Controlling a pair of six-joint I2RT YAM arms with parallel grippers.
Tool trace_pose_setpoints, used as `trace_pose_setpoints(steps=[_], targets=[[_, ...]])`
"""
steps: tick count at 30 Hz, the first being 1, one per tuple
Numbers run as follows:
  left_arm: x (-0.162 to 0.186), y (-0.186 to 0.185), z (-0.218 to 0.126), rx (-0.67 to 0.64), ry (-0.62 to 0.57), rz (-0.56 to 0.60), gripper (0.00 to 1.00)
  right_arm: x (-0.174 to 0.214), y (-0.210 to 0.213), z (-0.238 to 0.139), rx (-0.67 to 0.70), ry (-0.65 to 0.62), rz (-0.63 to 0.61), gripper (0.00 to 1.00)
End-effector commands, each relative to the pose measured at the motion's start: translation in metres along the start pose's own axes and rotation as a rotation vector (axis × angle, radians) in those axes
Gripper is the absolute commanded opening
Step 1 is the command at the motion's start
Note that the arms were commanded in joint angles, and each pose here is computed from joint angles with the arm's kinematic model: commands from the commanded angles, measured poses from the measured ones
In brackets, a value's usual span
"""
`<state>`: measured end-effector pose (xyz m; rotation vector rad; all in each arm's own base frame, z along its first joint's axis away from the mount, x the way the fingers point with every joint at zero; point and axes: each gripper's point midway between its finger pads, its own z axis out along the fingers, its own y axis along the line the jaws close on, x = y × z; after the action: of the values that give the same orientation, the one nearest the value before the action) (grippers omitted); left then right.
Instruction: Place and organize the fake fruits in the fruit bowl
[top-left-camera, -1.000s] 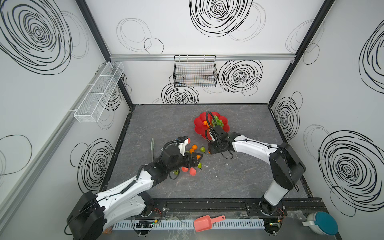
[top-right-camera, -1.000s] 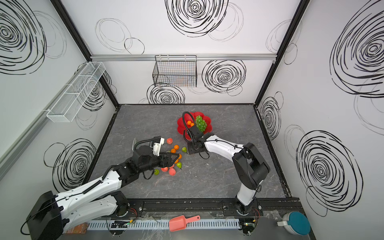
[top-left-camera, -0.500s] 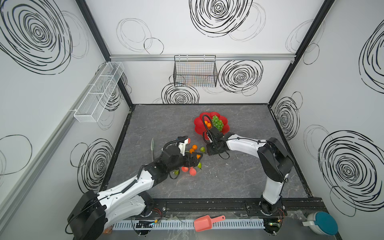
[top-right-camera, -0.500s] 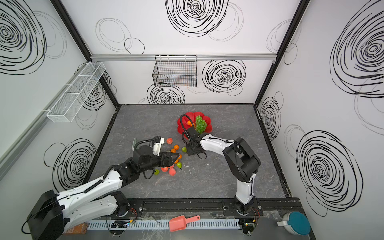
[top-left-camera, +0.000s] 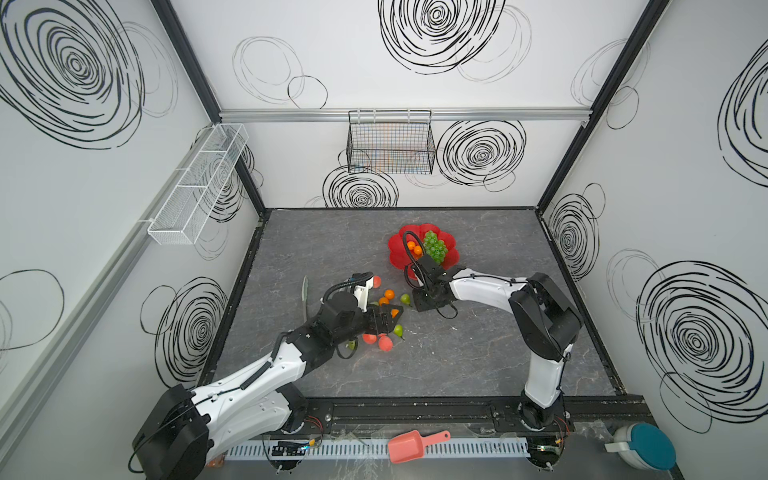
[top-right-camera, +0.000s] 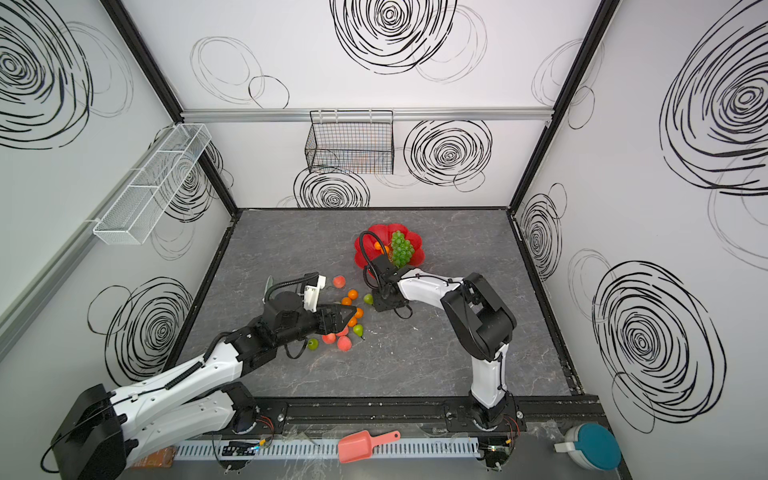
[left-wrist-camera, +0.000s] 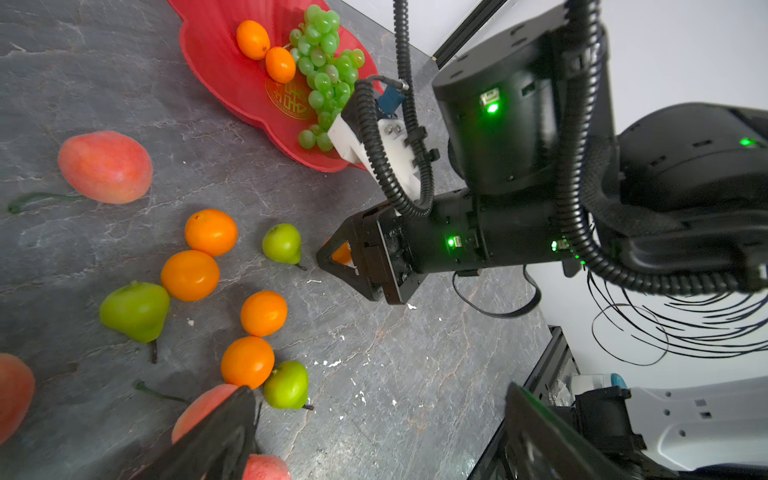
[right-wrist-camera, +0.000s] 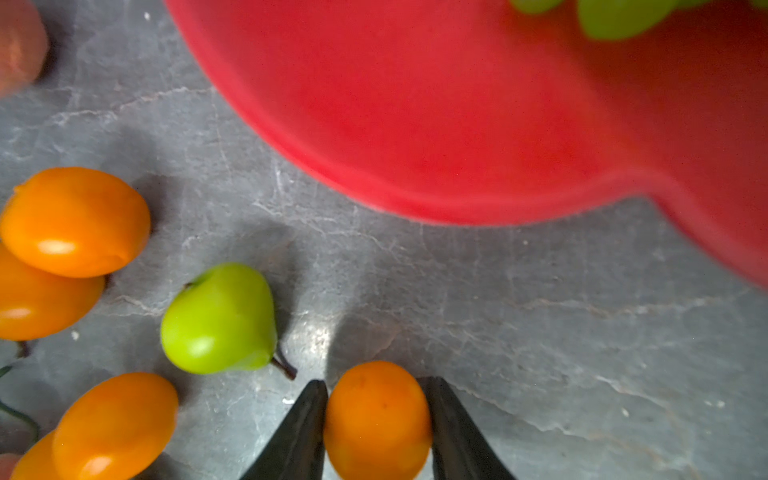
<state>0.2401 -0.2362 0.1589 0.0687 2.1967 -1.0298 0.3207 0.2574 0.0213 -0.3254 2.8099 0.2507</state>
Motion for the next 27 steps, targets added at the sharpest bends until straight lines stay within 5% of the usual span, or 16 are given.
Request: trace_pose_setpoints(steps=[1, 16, 27], targets=[[-0.008, -0.001, -0.003, 0.007, -0.036, -0.006, 0.96, -0.011, 0.002, -0.003, 0.012, -0.032, -0.002, 0.42], [-0.005, 0.001, -0.003, 0.011, -0.034, -0.012, 0.96, -0.017, -0.003, -0.036, 0.007, -0.087, 0.021, 0.38], [-0.038, -0.005, -0.004, 0.034, -0.092, -0.033, 0.96, -0.05, -0.023, -0.095, -0.046, -0.209, 0.097, 0.35]])
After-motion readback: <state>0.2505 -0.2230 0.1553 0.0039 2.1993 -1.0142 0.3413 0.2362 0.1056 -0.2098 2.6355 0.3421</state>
